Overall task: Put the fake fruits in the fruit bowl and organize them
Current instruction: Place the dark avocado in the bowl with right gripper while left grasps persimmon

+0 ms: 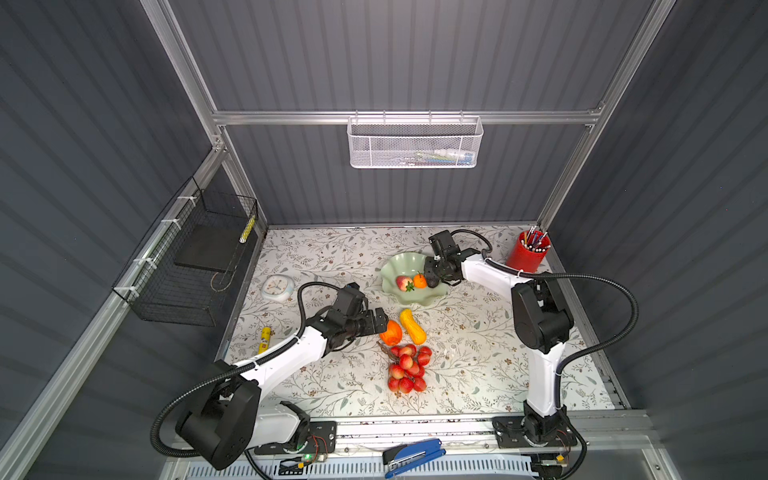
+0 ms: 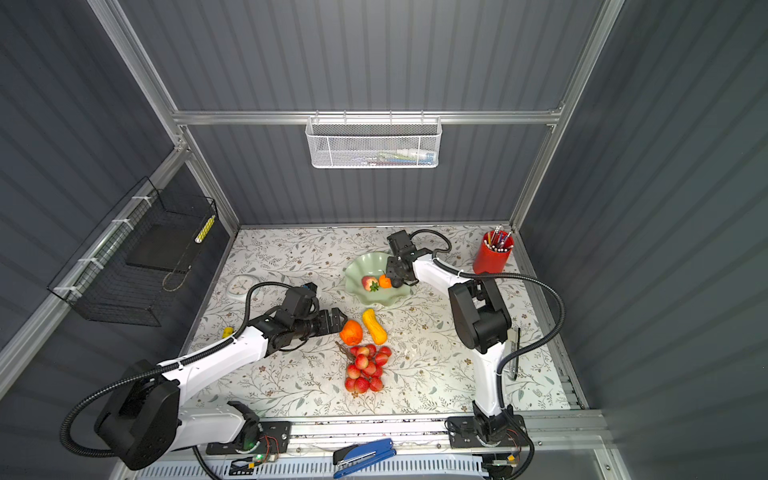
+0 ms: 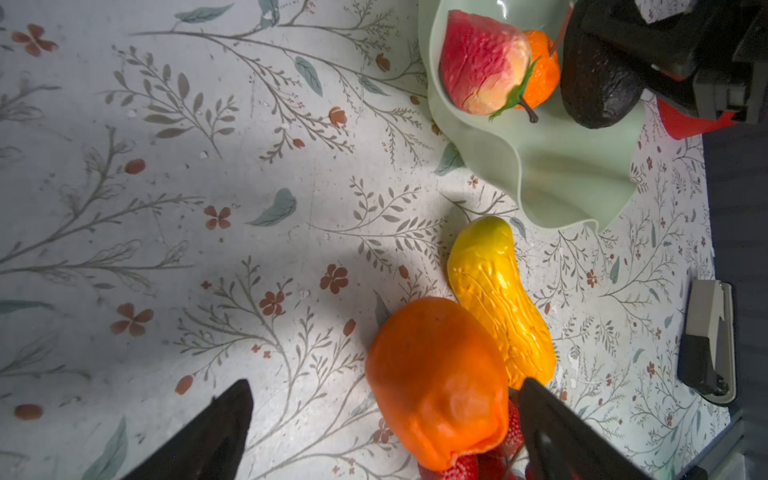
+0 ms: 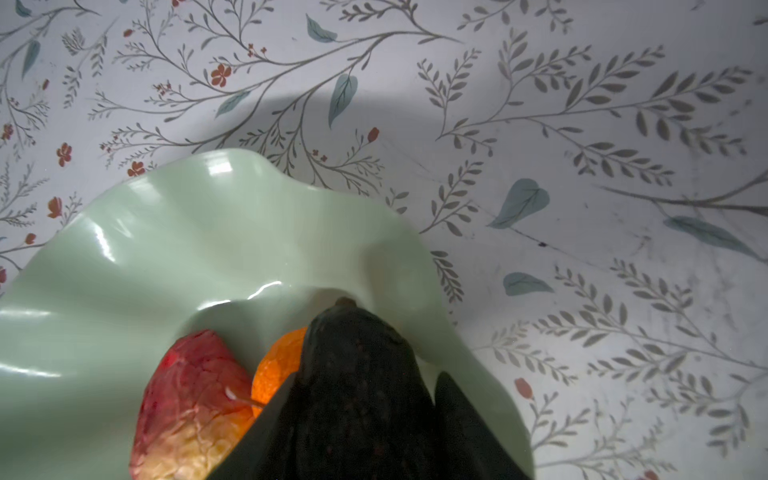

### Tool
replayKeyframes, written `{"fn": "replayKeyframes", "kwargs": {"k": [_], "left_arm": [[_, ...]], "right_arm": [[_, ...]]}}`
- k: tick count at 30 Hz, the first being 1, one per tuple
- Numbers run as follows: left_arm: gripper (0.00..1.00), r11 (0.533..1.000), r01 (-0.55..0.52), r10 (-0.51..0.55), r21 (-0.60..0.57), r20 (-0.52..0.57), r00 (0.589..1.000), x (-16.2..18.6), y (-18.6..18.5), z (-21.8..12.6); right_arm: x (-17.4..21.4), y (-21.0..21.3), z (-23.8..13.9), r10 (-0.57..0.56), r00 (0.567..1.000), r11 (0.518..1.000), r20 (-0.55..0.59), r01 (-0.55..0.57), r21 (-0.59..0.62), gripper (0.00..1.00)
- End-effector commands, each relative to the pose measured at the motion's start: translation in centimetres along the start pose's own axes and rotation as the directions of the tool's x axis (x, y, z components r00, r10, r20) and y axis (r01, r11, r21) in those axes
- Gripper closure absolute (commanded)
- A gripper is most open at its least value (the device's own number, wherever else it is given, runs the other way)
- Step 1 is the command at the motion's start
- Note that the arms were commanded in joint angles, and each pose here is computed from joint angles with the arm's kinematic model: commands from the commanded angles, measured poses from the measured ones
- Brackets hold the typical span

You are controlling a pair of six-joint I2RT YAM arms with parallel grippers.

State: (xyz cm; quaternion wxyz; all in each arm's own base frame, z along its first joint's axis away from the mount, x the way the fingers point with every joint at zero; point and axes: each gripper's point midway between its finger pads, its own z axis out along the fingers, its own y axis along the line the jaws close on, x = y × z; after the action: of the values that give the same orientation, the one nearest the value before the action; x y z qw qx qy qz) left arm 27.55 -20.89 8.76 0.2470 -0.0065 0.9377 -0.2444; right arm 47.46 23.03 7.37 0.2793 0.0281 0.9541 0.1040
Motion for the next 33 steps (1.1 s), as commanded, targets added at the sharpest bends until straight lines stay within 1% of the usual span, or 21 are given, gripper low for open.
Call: {"fn": "replayKeyframes", "kwargs": {"k": [1,4,6,10,15,21,22,24,28,29,30,33], "left_arm": [[0.00,0.997,-0.029,0.030,0.076,-0.006,1.000,-0.8,-2.0,0.3],[0.00,0.995,-0.041,0.043,0.088,-0.024,0.999,-0.7,-2.4,0.9],[0.00,0.994,-0.053,0.057,0.099,-0.035,0.998,-0.6,-2.8,1.2],[0.00,0.990,-0.071,0.079,0.122,-0.057,0.995,-0.5,-3.5,1.8],[0.00,0.987,-0.084,0.097,0.133,-0.097,0.991,0.3,-4.1,2.8],[0.02,0.989,-0.094,0.117,0.115,-0.212,0.970,2.3,-3.9,4.7],[0.05,0.989,-0.099,0.122,0.112,-0.224,0.967,2.6,-3.9,5.0],[0.14,0.989,-0.105,0.129,0.108,-0.240,0.962,2.9,-3.9,5.3],[0.31,0.989,-0.121,0.136,0.081,-0.217,0.967,2.5,-3.5,4.5],[0.37,0.989,-0.129,0.142,0.074,-0.205,0.968,2.3,-3.5,4.1],[0.40,0.988,-0.139,0.148,0.063,-0.194,0.970,2.1,-3.3,3.7],[0.40,0.984,-0.175,0.172,-0.009,-0.152,0.973,1.3,-2.3,1.7]], "right_arm": [[-1.7,1.3,-1.4,-0.021,0.999,0.999,0.031,0.022,-0.038,0.40],[-3.6,1.7,-3.4,-0.009,0.997,0.998,0.081,0.014,-0.061,0.31],[-5.0,2.0,-5.4,-0.003,0.992,0.997,0.126,0.013,-0.077,0.26],[-6.5,1.8,-9.3,0.016,0.981,0.995,0.195,0.002,-0.096,0.19],[-5.9,0.8,-12.5,0.052,0.970,0.993,0.237,-0.025,-0.115,0.14],[-4.3,-1.8,-14.5,0.085,0.962,0.994,0.258,-0.064,-0.089,0.10],[-4.2,-2.3,-14.8,0.090,0.960,0.994,0.263,-0.071,-0.082,0.09],[-4.2,-3.1,-15.3,0.092,0.958,0.995,0.272,-0.076,-0.069,0.09],[-4.6,-3.8,-16.2,0.097,0.949,0.995,0.299,-0.084,-0.058,0.08],[-4.7,-3.9,-16.3,0.098,0.948,0.995,0.303,-0.084,-0.059,0.07],[-4.7,-4.0,-16.2,0.099,0.948,0.995,0.302,-0.086,-0.057,0.07],[-4.7,-3.8,-16.0,0.104,0.949,0.994,0.298,-0.089,-0.064,0.06]]}}
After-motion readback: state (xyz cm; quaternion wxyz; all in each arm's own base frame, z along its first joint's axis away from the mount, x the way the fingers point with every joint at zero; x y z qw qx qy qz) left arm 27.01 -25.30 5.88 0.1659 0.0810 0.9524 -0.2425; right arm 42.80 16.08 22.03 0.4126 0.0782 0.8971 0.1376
